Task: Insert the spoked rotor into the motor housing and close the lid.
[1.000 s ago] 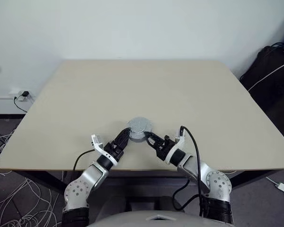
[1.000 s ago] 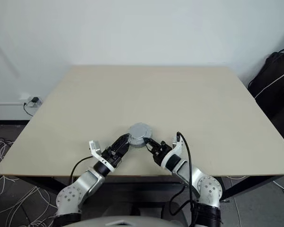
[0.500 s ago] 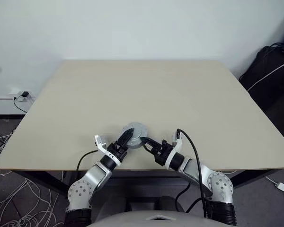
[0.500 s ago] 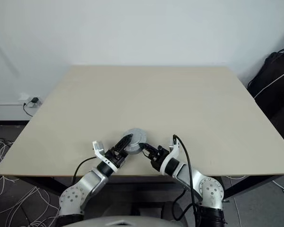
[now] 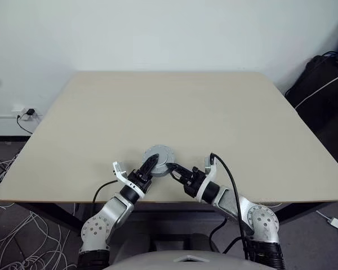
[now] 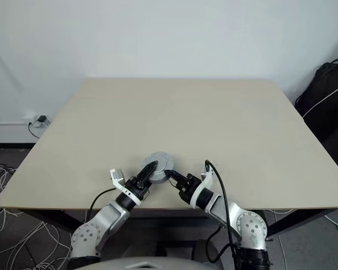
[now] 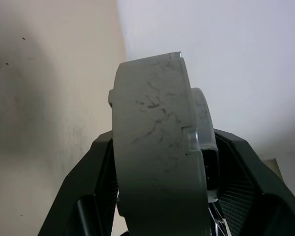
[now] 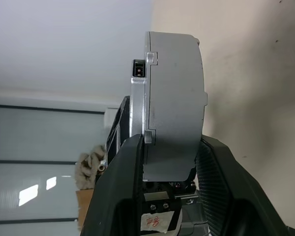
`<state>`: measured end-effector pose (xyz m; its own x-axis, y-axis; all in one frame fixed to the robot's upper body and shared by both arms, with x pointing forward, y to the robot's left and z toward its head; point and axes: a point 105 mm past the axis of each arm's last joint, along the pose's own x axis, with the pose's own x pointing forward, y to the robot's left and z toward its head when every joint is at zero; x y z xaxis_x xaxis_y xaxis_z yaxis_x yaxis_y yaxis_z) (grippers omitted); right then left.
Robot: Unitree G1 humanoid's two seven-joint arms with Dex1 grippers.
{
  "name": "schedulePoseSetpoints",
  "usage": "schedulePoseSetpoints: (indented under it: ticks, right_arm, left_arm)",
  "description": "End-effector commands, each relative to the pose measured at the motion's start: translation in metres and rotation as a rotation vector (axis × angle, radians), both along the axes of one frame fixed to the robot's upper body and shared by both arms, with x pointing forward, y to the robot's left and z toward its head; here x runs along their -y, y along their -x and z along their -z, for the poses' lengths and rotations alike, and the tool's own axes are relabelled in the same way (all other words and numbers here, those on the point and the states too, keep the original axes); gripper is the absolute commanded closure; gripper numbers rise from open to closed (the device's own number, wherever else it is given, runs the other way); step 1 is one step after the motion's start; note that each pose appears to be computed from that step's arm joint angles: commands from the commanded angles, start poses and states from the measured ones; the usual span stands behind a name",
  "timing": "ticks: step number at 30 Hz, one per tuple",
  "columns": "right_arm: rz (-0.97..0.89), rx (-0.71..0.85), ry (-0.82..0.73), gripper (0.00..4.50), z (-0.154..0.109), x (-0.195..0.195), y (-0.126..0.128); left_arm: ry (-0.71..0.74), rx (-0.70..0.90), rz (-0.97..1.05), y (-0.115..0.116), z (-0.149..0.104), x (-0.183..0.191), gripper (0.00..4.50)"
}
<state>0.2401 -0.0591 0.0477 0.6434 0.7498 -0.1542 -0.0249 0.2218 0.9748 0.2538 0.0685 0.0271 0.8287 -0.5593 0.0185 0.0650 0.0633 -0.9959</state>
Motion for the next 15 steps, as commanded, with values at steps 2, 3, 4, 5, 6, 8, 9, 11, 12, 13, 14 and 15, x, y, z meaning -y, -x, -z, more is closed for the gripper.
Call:
schedulePoseSetpoints:
  ticks: [2,3,4,5,6,8,9,11,12,13,14,15]
  right_arm:
    - [0.012,0.105,-0.006,1.92,-0.022,0.005,-0.003]
    - [0.009,0.110,-0.003,1.57,-0.023,0.005,-0.002]
    - [0.010,0.113,0.028,1.28,-0.022,0.007,-0.002]
    - [0.000,0.126,0.085,0.92,-0.020,0.009,-0.001]
    - [-0.006,0.135,0.125,0.60,-0.019,0.010,0.000]
    - [0.000,0.188,0.277,0.01,-0.014,0.017,-0.001]
    - [0.004,0.234,0.369,0.00,-0.013,0.021,-0.003]
    - [0.014,0.324,0.527,0.00,-0.010,0.030,-0.006]
    - [0.021,0.384,0.610,0.00,-0.009,0.034,-0.007]
    - [0.045,0.429,0.651,0.00,-0.009,0.038,-0.009]
    - [0.064,0.467,0.674,0.00,-0.011,0.040,-0.011]
    - [0.075,0.531,0.736,0.00,-0.011,0.044,-0.012]
  left_arm:
    - [-0.011,-0.020,-0.092,-0.013,-0.003,0.006,2.23]
    - [-0.021,-0.022,-0.103,-0.015,-0.002,0.004,2.26]
    - [-0.046,-0.027,-0.125,-0.019,-0.001,0.000,2.27]
    - [-0.090,-0.035,-0.148,-0.023,0.002,-0.005,2.33]
    - [-0.121,-0.040,-0.164,-0.027,0.004,-0.008,2.35]
    - [-0.167,-0.054,-0.205,-0.036,0.006,-0.018,2.36]
    - [-0.176,-0.056,-0.221,-0.040,0.006,-0.022,2.36]
    - [-0.187,-0.054,-0.246,-0.048,0.005,-0.028,2.36]
    - [-0.190,-0.052,-0.254,-0.052,0.004,-0.030,2.36]
    - [-0.195,-0.050,-0.273,-0.058,0.003,-0.034,2.36]
    - [-0.195,-0.049,-0.289,-0.063,0.002,-0.037,2.37]
    - [-0.194,-0.048,-0.304,-0.070,0.001,-0.039,2.37]
